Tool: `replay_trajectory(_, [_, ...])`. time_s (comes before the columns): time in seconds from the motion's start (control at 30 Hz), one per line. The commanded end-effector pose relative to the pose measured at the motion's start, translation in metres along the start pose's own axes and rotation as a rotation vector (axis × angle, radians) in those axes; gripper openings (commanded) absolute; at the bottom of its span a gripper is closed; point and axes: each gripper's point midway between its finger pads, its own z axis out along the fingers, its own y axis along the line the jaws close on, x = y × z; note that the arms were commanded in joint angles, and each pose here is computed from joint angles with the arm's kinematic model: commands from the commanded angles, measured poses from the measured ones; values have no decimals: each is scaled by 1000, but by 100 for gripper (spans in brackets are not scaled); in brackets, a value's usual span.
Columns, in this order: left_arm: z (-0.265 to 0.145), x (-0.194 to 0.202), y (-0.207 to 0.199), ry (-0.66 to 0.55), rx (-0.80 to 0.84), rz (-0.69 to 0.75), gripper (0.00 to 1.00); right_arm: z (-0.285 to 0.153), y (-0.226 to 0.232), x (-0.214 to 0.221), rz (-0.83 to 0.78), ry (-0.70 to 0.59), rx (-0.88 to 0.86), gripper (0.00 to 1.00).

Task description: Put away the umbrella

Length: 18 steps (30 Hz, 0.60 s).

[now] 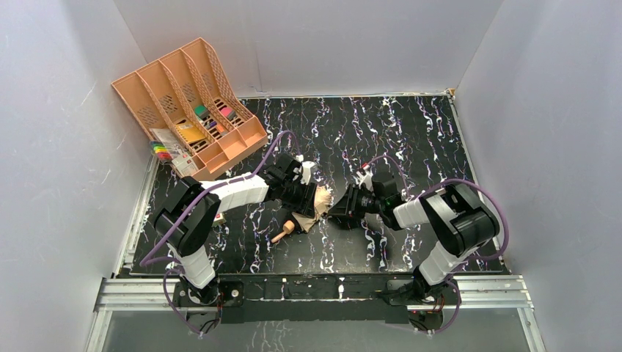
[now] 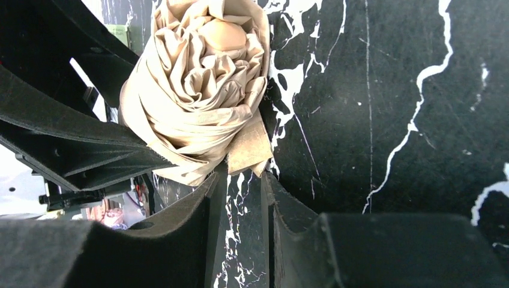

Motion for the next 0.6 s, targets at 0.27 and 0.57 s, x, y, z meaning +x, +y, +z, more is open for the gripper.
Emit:
replay_trajectory(0.27, [11,74,65,220,-286,-69,0,-43,-44,8,291,-196,346,52])
replay_trajectory(0.57, [14,77,65,208,-334,-90,0,-43,21,0,653,-516,184,70])
